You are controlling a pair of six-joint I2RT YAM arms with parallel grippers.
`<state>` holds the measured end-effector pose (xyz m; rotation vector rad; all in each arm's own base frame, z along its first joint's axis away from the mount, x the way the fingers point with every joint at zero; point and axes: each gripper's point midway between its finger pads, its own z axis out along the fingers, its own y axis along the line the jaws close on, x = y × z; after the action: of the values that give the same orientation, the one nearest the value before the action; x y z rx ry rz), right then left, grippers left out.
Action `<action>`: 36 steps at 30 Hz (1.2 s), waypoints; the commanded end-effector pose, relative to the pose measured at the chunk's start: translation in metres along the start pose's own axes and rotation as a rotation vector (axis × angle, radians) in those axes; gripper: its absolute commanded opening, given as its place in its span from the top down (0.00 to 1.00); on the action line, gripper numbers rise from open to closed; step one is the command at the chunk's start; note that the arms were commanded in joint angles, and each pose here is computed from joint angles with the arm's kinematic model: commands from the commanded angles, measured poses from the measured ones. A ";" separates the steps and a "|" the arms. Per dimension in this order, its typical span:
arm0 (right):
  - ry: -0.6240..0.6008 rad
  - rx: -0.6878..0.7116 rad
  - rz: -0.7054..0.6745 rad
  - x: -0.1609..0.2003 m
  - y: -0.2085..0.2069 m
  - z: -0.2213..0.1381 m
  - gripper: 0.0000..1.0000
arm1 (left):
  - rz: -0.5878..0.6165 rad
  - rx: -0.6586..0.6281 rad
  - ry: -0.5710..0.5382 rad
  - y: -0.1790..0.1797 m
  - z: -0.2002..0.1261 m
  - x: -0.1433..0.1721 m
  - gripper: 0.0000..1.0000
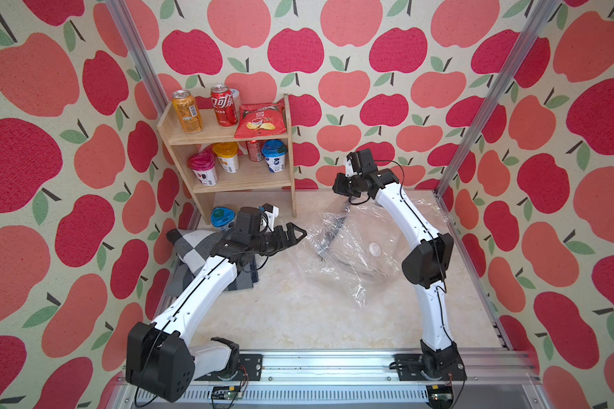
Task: Take the scarf out of the vacuum bag
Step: Open the vacuum bag at the center of the board.
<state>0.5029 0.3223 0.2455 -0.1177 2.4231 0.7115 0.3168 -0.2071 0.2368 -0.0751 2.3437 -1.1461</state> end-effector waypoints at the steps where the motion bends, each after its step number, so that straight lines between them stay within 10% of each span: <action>1: 0.050 0.000 -0.065 0.019 0.011 -0.021 0.54 | 0.000 -0.020 -0.014 0.002 0.002 -0.004 0.03; 5: -0.013 0.130 -0.299 0.052 0.023 -0.053 0.01 | -0.039 -0.082 -0.021 0.023 0.002 0.004 0.03; 14: -0.153 0.341 -0.823 0.154 0.061 -0.103 0.00 | -0.124 -0.070 -0.124 0.043 -0.018 -0.004 0.03; 24: -0.044 0.659 -1.173 0.219 0.039 -0.053 0.01 | -0.166 -0.053 -0.163 0.053 -0.036 -0.015 0.03; 29: -0.007 0.752 -1.216 0.227 0.023 -0.036 0.15 | -0.175 -0.048 -0.169 0.055 -0.041 -0.014 0.03; 36: -0.032 0.743 -1.106 0.203 0.026 -0.054 0.87 | -0.180 -0.040 -0.150 0.060 -0.038 -0.006 0.03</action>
<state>0.2937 0.3410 0.1458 -1.1074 1.9604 -0.6850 0.3195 -0.1385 0.2153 -0.4031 2.2630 -1.1138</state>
